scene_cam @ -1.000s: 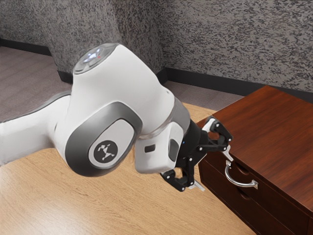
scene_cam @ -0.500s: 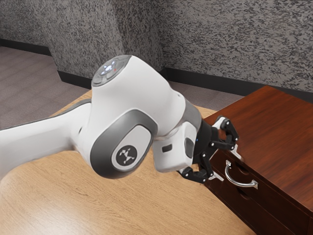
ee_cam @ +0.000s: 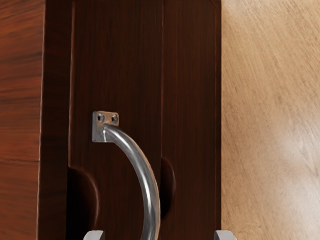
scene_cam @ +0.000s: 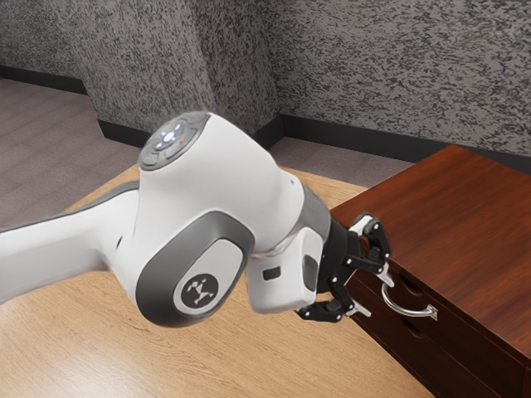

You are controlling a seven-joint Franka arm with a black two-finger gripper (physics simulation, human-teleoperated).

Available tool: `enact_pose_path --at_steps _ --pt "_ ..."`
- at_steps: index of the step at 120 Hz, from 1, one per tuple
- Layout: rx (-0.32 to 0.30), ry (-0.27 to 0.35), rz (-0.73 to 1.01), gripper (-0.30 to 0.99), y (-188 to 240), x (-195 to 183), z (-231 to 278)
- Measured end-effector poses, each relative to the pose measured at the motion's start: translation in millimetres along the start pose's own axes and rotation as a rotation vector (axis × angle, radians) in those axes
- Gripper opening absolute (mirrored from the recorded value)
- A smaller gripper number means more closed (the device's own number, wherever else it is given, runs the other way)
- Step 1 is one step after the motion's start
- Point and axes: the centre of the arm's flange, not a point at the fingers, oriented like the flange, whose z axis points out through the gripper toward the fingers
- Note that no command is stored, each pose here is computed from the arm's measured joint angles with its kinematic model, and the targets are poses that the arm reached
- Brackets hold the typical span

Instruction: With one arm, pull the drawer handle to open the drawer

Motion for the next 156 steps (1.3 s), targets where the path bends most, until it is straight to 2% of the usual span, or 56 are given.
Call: enact_pose_path --at_steps 29,78,156 --pt "-0.007 0.015 0.017 0.22 3.0 17.5 8.7" --pt "-0.015 0.032 -0.009 0.21 1.1 13.0 25.0" --pt "-0.012 0.004 -0.027 0.08 10.5 5.2 25.9"
